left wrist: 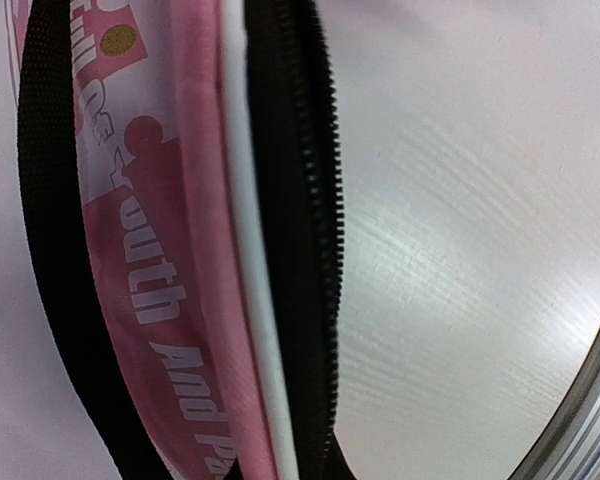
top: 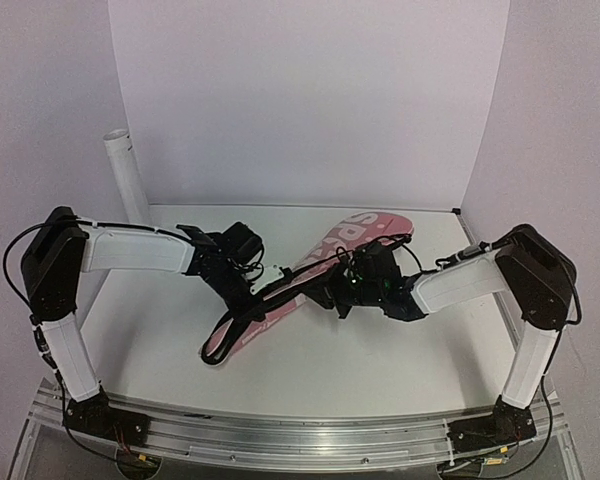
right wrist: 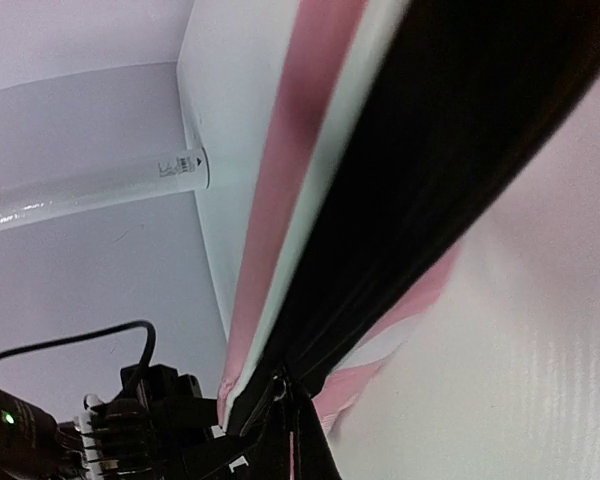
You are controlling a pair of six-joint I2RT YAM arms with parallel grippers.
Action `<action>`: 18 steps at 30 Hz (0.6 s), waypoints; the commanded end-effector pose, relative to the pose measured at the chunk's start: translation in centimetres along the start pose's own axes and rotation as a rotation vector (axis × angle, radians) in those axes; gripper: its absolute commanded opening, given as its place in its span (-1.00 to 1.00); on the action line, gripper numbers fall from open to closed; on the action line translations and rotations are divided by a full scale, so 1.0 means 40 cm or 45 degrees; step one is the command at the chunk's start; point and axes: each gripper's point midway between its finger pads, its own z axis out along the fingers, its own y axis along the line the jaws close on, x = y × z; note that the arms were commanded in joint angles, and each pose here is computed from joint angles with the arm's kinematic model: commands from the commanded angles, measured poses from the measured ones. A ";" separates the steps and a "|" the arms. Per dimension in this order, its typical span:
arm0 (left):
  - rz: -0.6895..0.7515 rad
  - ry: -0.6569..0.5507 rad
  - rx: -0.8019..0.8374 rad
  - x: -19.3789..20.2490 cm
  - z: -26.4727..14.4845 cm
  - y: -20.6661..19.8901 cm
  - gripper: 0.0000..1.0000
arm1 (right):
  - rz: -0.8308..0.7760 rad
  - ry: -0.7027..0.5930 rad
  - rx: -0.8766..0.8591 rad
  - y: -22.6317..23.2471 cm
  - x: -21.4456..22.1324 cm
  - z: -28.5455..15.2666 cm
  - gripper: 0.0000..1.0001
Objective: Pack up the badminton gear
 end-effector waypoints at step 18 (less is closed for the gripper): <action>0.113 -0.339 0.448 -0.243 0.027 -0.142 -0.24 | -0.062 0.060 0.098 -0.120 0.088 -0.028 -1.00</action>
